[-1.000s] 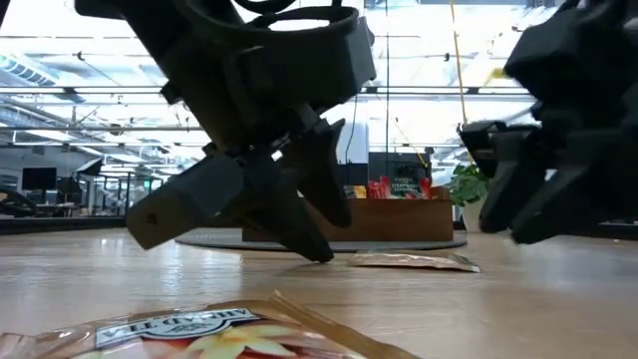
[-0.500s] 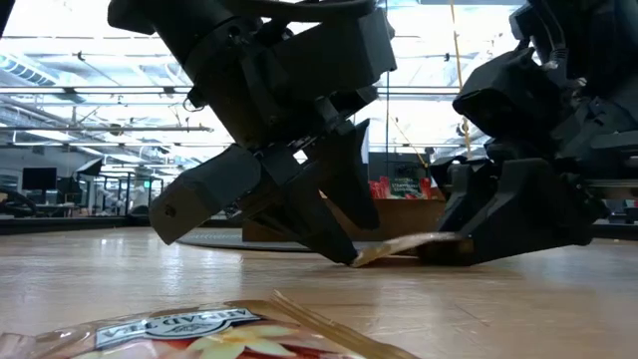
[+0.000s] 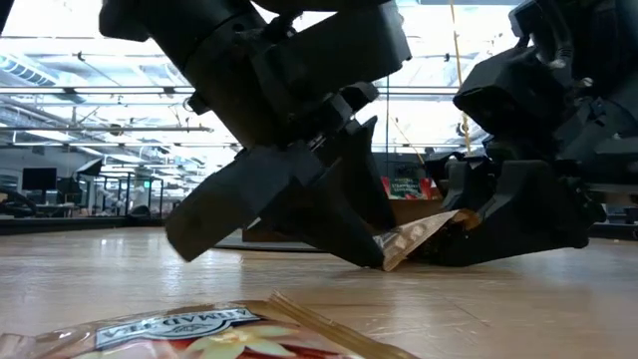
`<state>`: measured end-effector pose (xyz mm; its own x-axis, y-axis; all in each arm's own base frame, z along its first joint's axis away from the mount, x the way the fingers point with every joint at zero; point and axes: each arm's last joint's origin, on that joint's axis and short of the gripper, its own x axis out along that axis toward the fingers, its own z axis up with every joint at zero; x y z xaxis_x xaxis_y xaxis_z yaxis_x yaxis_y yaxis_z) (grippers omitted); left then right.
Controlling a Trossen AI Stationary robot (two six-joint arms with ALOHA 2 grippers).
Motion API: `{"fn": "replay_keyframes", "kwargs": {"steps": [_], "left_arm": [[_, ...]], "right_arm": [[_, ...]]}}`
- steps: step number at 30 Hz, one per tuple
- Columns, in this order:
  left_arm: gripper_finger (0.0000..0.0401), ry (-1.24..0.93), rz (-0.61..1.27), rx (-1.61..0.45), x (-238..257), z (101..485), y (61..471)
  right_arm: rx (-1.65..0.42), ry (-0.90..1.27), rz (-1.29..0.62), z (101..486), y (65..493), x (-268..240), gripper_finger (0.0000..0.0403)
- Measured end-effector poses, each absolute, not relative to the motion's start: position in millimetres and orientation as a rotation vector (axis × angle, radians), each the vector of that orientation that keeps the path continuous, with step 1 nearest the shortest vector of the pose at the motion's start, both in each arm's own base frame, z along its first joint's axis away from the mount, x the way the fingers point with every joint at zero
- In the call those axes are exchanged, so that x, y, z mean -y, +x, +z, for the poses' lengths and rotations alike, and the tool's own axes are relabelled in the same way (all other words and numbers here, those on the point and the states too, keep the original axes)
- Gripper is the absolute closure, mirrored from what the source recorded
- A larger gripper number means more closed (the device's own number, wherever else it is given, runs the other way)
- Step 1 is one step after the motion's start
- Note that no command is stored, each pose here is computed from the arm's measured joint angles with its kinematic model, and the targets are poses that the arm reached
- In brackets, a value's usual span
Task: Pick & Place Tea
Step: Put the brown tea bag into the left section of the wooden organizer
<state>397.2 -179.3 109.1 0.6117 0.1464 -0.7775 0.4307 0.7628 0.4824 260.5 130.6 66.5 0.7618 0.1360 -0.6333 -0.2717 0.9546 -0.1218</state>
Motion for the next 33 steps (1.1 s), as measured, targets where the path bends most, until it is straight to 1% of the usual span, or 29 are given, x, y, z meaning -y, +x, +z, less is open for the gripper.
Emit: {"fn": "replay_keyframes", "kwargs": {"steps": [4, 7, 11, 14, 16, 19, 26, 28, 33], "left_arm": [[0.022, 0.613, -0.192, -0.943, 175.3, 108.6, 397.7], [0.022, 0.594, -0.202, -0.947, 175.3, 108.5, 397.6], [0.022, 0.58, -0.202, -0.951, 175.2, 108.4, 397.5], [0.022, 0.57, -0.206, -0.952, 175.3, 108.2, 397.5], [0.022, 0.568, -0.207, -0.948, 175.4, 108.4, 397.7], [0.022, 0.548, -0.229, -0.937, 176.7, 108.8, 398.7], [0.022, 0.511, -0.227, -0.941, 176.8, 108.7, 398.5], [0.022, 0.49, -0.241, -0.939, 178.1, 110.0, 398.2], [0.0219, 0.452, -0.244, -0.937, 180.7, 114.5, 396.5]], "right_arm": [[-0.64, -0.322, 0.21, 68.0, 255.0, -140.4, 0.0292], [-0.622, -0.411, 0.177, 68.4, 249.9, -147.4, 0.0275], [-0.598, -0.423, 0.169, 70.1, 248.1, -152.0, 0.0259], [-0.584, -0.407, 0.167, 71.3, 249.0, -152.4, 0.026], [-0.584, -0.406, 0.154, 71.3, 249.9, -150.9, 0.0269], [-0.581, -0.407, 0.147, 71.6, 250.1, -150.6, 0.0295], [-0.558, -0.458, 0.13, 73.2, 250.1, -151.8, 0.0387], [-0.541, -0.469, 0.138, 74.4, 250.2, -153.4, 0.0397], [-0.517, -0.472, 0.144, 81.7, 249.5, -155.2, 0.0401]]}}
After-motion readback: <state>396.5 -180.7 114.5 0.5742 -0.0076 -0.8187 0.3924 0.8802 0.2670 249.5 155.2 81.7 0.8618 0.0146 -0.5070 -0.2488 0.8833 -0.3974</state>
